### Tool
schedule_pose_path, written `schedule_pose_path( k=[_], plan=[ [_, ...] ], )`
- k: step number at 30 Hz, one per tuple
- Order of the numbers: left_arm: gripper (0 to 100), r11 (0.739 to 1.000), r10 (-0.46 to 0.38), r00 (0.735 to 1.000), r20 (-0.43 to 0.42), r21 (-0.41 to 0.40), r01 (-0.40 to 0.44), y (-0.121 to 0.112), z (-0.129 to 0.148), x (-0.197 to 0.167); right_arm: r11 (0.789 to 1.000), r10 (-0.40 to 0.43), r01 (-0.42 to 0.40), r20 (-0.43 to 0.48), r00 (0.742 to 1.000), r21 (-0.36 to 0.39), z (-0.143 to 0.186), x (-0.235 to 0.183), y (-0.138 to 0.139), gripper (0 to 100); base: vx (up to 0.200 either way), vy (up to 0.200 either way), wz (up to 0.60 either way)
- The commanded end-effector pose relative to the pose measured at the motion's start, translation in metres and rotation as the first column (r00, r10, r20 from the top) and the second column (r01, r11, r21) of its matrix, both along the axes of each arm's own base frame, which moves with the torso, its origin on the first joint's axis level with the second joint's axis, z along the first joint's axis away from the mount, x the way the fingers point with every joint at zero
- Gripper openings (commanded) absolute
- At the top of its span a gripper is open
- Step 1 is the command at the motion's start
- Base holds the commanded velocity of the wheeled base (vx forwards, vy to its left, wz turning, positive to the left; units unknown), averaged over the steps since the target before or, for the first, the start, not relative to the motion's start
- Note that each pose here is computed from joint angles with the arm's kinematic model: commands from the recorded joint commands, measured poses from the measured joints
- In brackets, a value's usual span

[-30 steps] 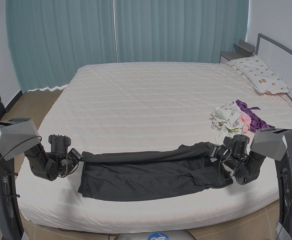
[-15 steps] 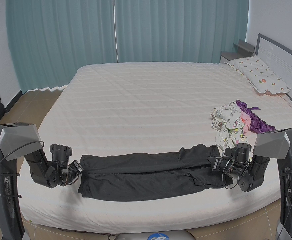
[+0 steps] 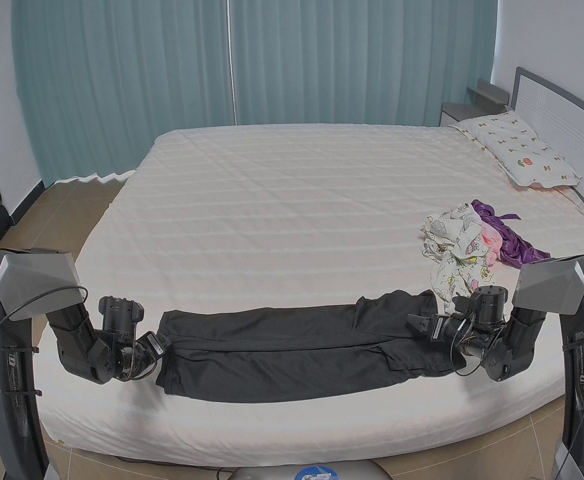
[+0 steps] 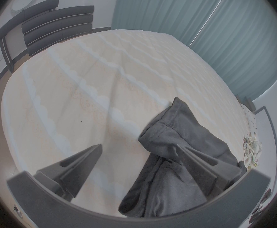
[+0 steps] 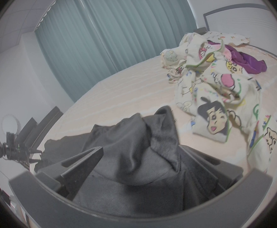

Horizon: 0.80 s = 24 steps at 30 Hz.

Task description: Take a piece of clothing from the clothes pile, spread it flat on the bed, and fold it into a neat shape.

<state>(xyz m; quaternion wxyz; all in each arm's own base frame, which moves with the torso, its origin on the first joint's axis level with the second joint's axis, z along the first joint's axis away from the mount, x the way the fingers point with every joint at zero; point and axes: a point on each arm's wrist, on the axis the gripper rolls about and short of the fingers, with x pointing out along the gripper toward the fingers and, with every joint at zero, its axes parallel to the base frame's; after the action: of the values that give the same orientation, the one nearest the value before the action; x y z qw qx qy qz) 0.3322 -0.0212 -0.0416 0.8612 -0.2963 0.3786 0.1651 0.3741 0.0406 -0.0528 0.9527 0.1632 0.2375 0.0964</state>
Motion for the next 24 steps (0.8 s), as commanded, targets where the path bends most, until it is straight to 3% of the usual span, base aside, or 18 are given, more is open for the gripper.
schedule_pose_path(
  k=[1,5,8,13,18,24],
  plan=[
    [100,0.999,0.047,0.996,0.074,-0.014,-0.046,0.013,0.029,-0.002,0.996,-0.062,0.059,0.044,0.997,0.072,0.026,0.002,-0.011,100,0.000,0.000,0.00],
    [100,0.995,0.101,0.981,0.167,-0.031,-0.097,0.034,0.054,0.007,0.980,-0.124,0.118,0.027,0.992,0.159,0.040,-0.004,-0.013,100,0.000,0.000,0.00],
    [100,0.993,0.106,0.970,0.220,-0.083,-0.089,0.041,0.069,0.024,0.966,-0.175,0.173,-0.003,0.985,0.191,0.038,-0.008,-0.011,100,0.000,0.000,0.00],
    [100,0.984,0.063,0.983,0.172,-0.173,-0.033,0.033,0.076,0.044,0.938,-0.218,0.228,-0.066,0.974,0.260,0.027,-0.009,-0.007,100,0.000,0.000,0.00],
    [100,0.982,0.012,0.993,0.120,-0.187,0.010,0.018,0.047,0.073,0.928,-0.225,0.244,-0.100,0.969,0.280,0.017,-0.009,-0.006,100,0.000,0.000,0.00],
    [100,0.982,-0.019,0.994,0.110,-0.185,0.039,0.006,0.034,0.083,0.925,-0.219,0.243,-0.110,0.969,0.293,0.013,-0.008,-0.004,100,0.000,0.000,0.00]
  ],
)
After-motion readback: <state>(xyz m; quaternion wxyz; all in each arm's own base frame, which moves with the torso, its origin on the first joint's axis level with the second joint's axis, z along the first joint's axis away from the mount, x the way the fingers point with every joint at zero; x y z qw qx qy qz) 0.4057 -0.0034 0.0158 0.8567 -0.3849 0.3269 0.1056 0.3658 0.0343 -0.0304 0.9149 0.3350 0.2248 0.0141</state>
